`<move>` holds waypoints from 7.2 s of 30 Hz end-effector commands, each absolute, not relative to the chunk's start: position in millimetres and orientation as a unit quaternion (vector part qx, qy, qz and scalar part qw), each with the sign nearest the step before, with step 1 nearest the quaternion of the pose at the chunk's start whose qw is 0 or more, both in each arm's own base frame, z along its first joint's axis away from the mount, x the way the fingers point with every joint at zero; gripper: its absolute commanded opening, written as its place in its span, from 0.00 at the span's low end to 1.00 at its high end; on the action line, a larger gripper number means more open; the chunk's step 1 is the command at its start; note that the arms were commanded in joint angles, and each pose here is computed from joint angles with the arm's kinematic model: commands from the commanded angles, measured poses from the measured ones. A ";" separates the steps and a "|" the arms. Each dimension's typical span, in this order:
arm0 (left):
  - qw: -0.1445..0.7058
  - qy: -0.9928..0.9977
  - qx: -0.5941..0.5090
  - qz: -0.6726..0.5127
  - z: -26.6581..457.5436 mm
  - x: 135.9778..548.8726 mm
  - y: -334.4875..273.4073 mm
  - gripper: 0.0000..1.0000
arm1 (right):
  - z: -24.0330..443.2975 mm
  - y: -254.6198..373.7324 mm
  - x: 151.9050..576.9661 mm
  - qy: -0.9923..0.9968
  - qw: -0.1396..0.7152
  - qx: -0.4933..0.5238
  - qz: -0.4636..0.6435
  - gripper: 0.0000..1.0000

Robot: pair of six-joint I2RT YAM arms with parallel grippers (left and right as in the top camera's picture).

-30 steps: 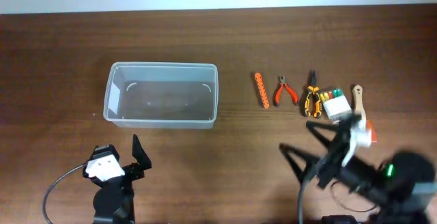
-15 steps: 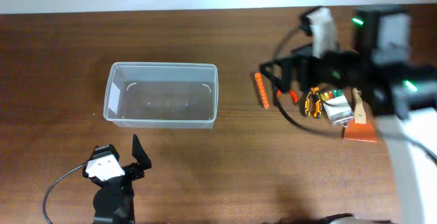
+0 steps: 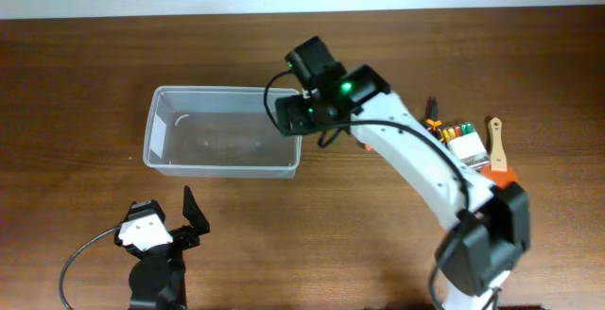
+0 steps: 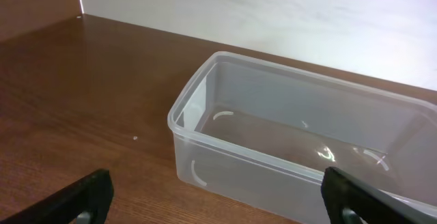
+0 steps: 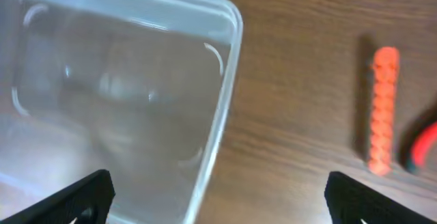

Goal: Pack container
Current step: 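Reach the right gripper to the clear container's right edge, then push the clear container rightward with the right gripper, then move the right gripper to the orange scraper and grasp its handle, then carry the scraper into the container and release it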

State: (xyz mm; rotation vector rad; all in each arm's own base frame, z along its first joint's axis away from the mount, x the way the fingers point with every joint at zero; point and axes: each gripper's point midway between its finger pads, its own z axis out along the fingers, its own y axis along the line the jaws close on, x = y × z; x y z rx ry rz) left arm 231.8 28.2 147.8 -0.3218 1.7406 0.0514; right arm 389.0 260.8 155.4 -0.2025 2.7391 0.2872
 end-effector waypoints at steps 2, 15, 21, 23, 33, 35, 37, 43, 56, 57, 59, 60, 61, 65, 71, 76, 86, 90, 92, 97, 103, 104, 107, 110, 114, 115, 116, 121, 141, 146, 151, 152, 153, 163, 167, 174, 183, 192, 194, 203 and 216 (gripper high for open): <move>0.633 0.762 -0.137 0.025 146.9 231.7 27.8 0.99 | 135.3 264.8 398.6 0.978 0.168 0.031 0.116 0.95; 0.633 0.762 -0.137 0.025 146.9 231.7 27.9 0.99 | 65.5 286.2 402.8 0.986 0.122 0.029 0.107 0.64; 0.633 0.762 -0.137 0.025 146.9 231.7 27.8 0.99 | 61.0 280.7 404.4 0.988 0.124 0.031 0.091 0.38; 0.633 0.762 -0.137 0.025 146.9 231.7 27.8 0.99 | 59.6 273.2 403.7 0.989 0.124 0.033 0.075 0.38; 0.633 0.762 -0.137 0.025 146.9 231.7 27.8 0.99 | 51.3 192.7 398.9 0.996 0.068 0.048 -0.013 0.31; 0.633 0.762 -0.137 0.025 146.9 231.7 27.9 0.99 | 50.9 178.3 400.5 0.997 0.059 0.037 -0.020 0.31; 0.633 0.762 -0.137 0.025 146.9 231.7 27.8 0.99 | 50.5 164.3 401.2 0.998 0.049 0.033 -0.027 0.31; 0.633 0.762 -0.137 0.025 146.9 231.7 27.8 0.99 | 49.9 136.9 399.1 0.998 0.026 0.040 -0.038 0.31; 0.633 0.762 -0.137 0.025 146.9 231.7 27.8 0.99 | 146.7 139.7 437.7 0.985 0.168 0.025 0.015 1.00; 0.633 0.762 -0.137 0.025 146.9 231.7 27.9 0.99 | 166.5 132.4 443.4 0.981 0.193 0.026 0.020 0.99; 0.633 0.762 -0.137 0.025 146.9 231.7 27.8 0.99 | 201.9 105.5 451.8 0.971 0.236 0.045 0.013 0.99; 0.633 0.762 -0.137 0.025 146.9 231.7 27.8 0.99 | 214.4 89.2 454.3 0.966 0.252 0.058 0.002 0.99; 0.633 0.762 -0.137 0.025 146.9 231.7 27.8 0.99 | 225.9 67.7 455.6 0.961 0.267 0.068 -0.015 0.99; 0.633 0.762 -0.137 0.025 146.9 231.7 27.9 0.99 | 237.4 -16.4 452.1 0.952 0.270 0.108 -0.092 0.99; 0.633 0.762 -0.137 0.025 146.9 231.7 27.8 0.99 | 192.8 -118.9 432.0 0.955 0.189 0.194 -0.122 0.99; 0.633 0.762 -0.137 0.025 146.9 231.7 27.9 0.99 | 133.1 -163.9 413.4 0.960 0.113 0.244 -0.080 0.99; 0.633 0.762 -0.137 0.025 146.9 231.7 27.8 0.99 | 49.8 -176.2 393.3 0.972 0.005 0.232 -0.029 0.98; 0.633 0.762 -0.137 0.025 146.9 231.7 27.9 0.99 | 29.9 -173.2 386.3 0.973 -0.027 0.226 -0.024 0.92; 0.633 0.762 -0.137 0.025 146.9 231.7 27.8 0.99 | 20.7 -170.6 380.0 0.973 -0.045 0.225 -0.021 0.91; 0.633 0.762 -0.137 0.025 146.9 231.7 27.9 0.99 | -1.8 -163.8 361.8 0.971 -0.080 0.224 -0.016 0.91; 0.633 0.762 -0.137 0.025 146.9 231.7 27.9 0.99 | -14.9 -157.3 346.3 0.969 -0.104 0.223 -0.012 0.80; 0.633 0.762 -0.137 0.025 146.9 231.7 27.8 0.99 | -16.4 -156.4 344.3 0.969 -0.107 0.223 -0.011 0.78; 0.633 0.762 -0.137 0.025 146.9 231.7 27.9 0.99 | -19.3 -154.5 339.6 0.968 -0.115 0.223 -0.010 0.67; 0.633 0.762 -0.137 0.025 146.9 231.7 27.9 0.99 | -20.5 -152.8 335.6 0.967 -0.122 0.222 -0.009 0.56; 0.633 0.762 -0.137 0.025 146.9 231.7 27.9 0.99 | -19.9 -151.7 333.2 0.967 -0.127 0.223 -0.008 0.54; 0.633 0.762 -0.137 0.025 146.9 231.7 27.9 0.99 | -19.8 -151.7 333.1 0.966 -0.127 0.225 -0.008 0.53; 0.633 0.762 -0.137 0.025 146.9 231.7 27.8 0.99 | -19.9 -151.7 333.2 0.966 -0.127 0.226 -0.008 0.53; 0.633 0.762 -0.137 0.025 146.9 231.7 27.8 0.99 | -19.9 -152.1 333.3 0.964 -0.127 0.235 -0.010 0.44; 0.633 0.762 -0.137 0.025 146.9 231.7 27.9 0.99 | -21.1 -153.8 338.1 0.950 -0.116 0.290 -0.018 0.45; 0.633 0.762 -0.137 0.025 146.9 231.7 27.9 0.99 | -19.3 -151.9 331.1 0.955 -0.131 0.266 -0.016 0.52; 0.633 0.762 -0.137 0.025 146.9 231.7 27.8 0.99 | -18.1 -149.8 327.2 0.957 -0.140 0.255 -0.013 0.44; 0.633 0.762 -0.137 0.025 146.9 231.7 27.9 0.99 | -17.9 -148.5 326.6 0.958 -0.142 0.248 -0.009 0.43; 0.633 0.762 -0.137 0.025 146.9 231.7 27.8 0.99 | -17.8 -147.4 326.3 0.959 -0.143 0.243 -0.007 0.42; 0.633 0.762 -0.137 0.025 146.9 231.7 27.9 0.99 | -24.3 -138.5 333.4 0.968 -0.132 0.211 0.002 0.57; 0.633 0.762 -0.137 0.025 146.9 231.7 27.8 0.99 | -25.1 -139.8 336.5 0.969 -0.125 0.212 0.001 0.47; 0.633 0.762 -0.137 0.025 146.9 231.7 27.8 0.99 | -24.8 -144.4 344.8 0.964 -0.107 0.242 -0.004 0.32; 0.633 0.762 -0.137 0.025 146.9 231.7 27.8 0.99 | 47.8 -152.3 389.8 0.971 -0.011 0.241 -0.002 0.37; 0.633 0.762 -0.137 0.025 146.9 231.7 27.9 0.99 | 213.2 -60.5 436.1 0.968 0.184 0.144 0.091 0.30; 0.633 0.762 -0.137 0.025 146.9 231.7 27.9 0.99 | 241.5 -22.0 434.7 0.966 0.216 0.098 0.103 0.26; 0.633 0.762 -0.137 0.025 146.9 231.7 27.9 0.99 | 273.7 117.2 418.8 0.958 0.268 -0.086 0.060 0.21; 0.633 0.762 -0.137 0.025 146.9 231.7 27.8 0.99 | 211.5 252.2 413.2 0.858 0.249 -0.448 0.031 0.08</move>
